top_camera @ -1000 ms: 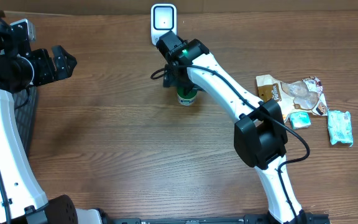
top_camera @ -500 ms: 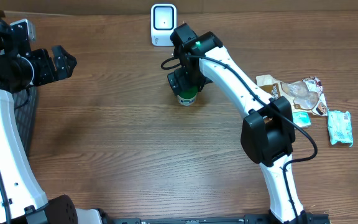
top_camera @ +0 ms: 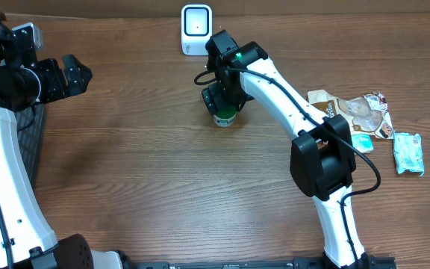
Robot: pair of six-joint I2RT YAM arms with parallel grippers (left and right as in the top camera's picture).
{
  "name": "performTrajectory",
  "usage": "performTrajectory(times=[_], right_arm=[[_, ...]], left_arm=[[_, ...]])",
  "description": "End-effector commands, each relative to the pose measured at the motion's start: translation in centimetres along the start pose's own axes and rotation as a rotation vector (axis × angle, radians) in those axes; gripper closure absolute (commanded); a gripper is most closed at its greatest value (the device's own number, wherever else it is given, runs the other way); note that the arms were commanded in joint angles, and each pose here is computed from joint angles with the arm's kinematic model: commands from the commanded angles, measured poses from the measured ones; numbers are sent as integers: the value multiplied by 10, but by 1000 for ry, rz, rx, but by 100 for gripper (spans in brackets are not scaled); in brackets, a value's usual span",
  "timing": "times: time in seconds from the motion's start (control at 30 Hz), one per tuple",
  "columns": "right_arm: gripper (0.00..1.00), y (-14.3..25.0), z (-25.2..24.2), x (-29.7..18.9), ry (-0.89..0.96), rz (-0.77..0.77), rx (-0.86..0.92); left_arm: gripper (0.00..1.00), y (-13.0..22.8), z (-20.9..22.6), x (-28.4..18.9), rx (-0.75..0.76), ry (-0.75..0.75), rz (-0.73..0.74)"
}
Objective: Scan the item barcode
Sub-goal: 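Lift the jar and carry it up to the scanner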
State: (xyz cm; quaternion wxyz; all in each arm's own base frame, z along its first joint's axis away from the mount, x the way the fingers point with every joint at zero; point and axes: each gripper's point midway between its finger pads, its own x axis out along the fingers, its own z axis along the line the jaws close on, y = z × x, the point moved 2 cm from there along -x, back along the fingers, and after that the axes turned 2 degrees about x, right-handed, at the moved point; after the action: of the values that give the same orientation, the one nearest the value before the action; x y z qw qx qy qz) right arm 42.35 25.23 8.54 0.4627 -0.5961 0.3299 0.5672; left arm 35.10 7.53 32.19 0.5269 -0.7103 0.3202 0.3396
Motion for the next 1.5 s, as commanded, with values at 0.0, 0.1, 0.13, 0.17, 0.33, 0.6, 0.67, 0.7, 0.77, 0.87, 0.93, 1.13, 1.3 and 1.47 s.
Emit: performTrajectory(times=[0.0,0.1,0.13,0.17,0.33,0.6,0.67,0.7,0.77,0.87,0.93,1.13,1.3,1.47], right_arm=[[12,1,5,-14,-34,-25,-24],[16,3,4,-10,-33,-19,-23],[19,3,4,-10,-33,-18,-23],[20,3,4,-10,-32,-19,-23],[31,0,4,-11,-34,-31,-22],[51,-10,7,-29,-43,-69,-16],[51,-12,11,-41,-67,-80,-15],[51,-13,14,-48,-87,-85,-16],[51,-15,22,-66,-153,-104,-17],[52,-18,32,-99,-317,-143,-16],[54,-19,35,-120,-437,-168,-28],[65,-21,24,-171,-811,-215,4],[65,-21,9,-207,-1067,-291,-44],[65,-18,-6,-245,-1305,-361,-66]], left_arm=[[0,-1,-3,0,22,5,-3],[0,-1,-3,0,22,5,-3],[0,-1,-3,0,22,5,-3],[0,-1,-3,0,22,5,-3],[0,-1,-3,0,22,5,-3],[0,-1,-3,0,22,5,-3],[0,-1,-3,0,22,5,-3],[0,-1,-3,0,22,5,-3],[0,-1,-3,0,22,5,-3],[0,-1,-3,0,22,5,-3],[0,-1,-3,0,22,5,-3],[0,-1,-3,0,22,5,-3],[0,-1,-3,0,22,5,-3],[0,-1,-3,0,22,5,-3]])
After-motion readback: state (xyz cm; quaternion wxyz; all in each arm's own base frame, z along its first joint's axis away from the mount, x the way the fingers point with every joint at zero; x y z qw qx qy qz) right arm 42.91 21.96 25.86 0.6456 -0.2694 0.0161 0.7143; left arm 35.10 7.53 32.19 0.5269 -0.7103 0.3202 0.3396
